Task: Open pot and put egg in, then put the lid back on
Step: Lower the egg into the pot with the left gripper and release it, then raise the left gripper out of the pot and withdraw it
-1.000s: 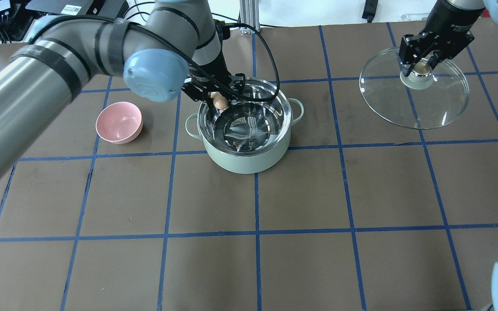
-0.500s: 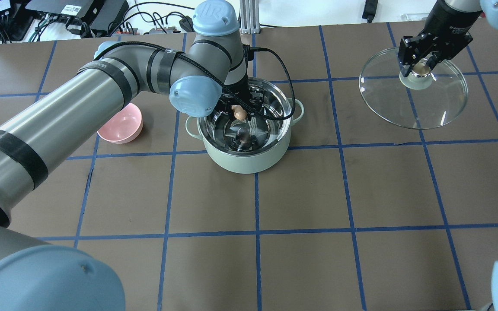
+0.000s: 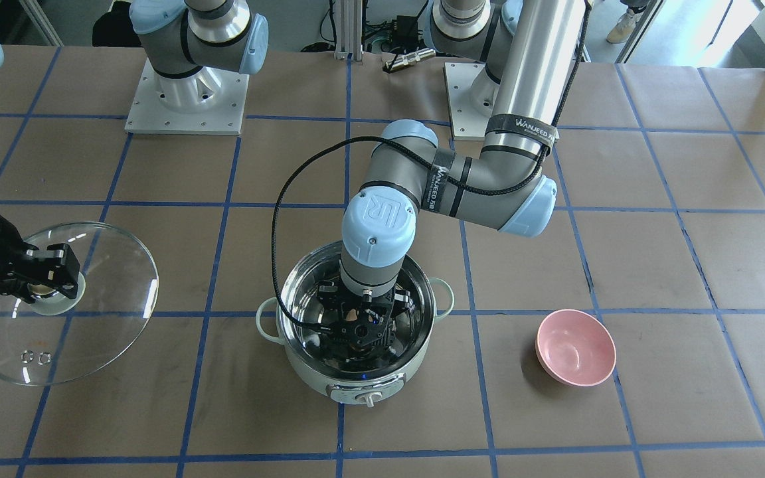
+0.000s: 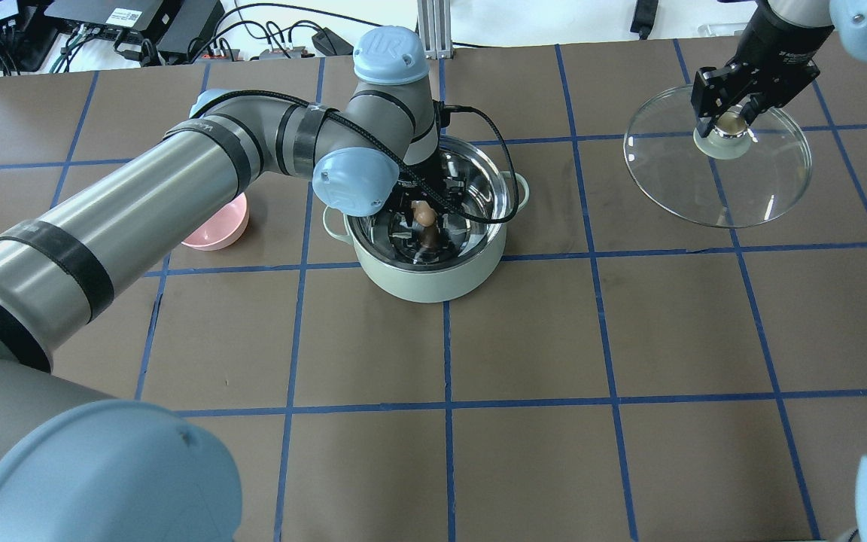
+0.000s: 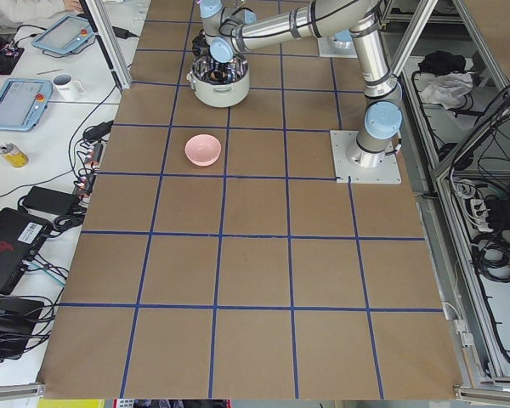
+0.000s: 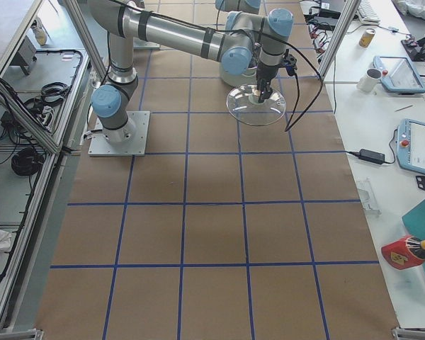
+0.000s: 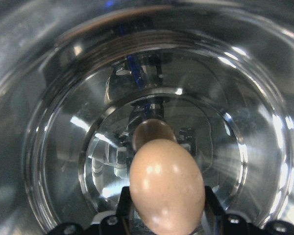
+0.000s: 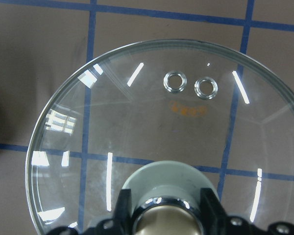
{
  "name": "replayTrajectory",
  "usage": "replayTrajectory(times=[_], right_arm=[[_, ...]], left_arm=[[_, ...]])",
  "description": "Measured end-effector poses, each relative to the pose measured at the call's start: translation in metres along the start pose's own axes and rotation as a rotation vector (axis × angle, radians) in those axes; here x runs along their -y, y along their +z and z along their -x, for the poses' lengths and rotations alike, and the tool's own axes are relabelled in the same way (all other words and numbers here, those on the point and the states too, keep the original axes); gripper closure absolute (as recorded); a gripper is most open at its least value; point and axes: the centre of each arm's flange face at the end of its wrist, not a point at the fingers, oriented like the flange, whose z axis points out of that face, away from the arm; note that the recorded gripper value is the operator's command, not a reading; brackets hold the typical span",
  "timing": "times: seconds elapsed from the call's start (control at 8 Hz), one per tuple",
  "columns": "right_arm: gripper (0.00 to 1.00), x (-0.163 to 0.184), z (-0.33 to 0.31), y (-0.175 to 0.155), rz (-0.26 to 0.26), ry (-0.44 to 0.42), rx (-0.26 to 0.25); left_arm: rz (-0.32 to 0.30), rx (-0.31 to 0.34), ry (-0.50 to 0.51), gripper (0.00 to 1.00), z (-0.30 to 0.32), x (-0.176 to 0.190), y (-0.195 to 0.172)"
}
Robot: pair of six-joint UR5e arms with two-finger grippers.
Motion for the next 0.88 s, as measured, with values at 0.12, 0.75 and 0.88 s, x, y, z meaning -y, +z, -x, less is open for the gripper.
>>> replayTrajectory(times=[0.12, 0.75, 0.88], right_arm=[[1.0, 0.0, 0.0, 0.001, 0.0, 0.0, 0.001], [1.0, 0.001, 0.0, 0.0, -0.012, 0.006, -0.002], [1.0, 0.0, 0.0, -0.002, -0.015, 0.01, -0.004]], left_arm=[[0.0, 0.0, 0.0, 0.07, 0.0, 0.0, 0.0], [-0.124, -0.015, 0.01, 0.0, 0.001, -0.017, -0.089], [-0.152, -0.017, 0.001, 0.0, 0.014, -0.035, -0.137]])
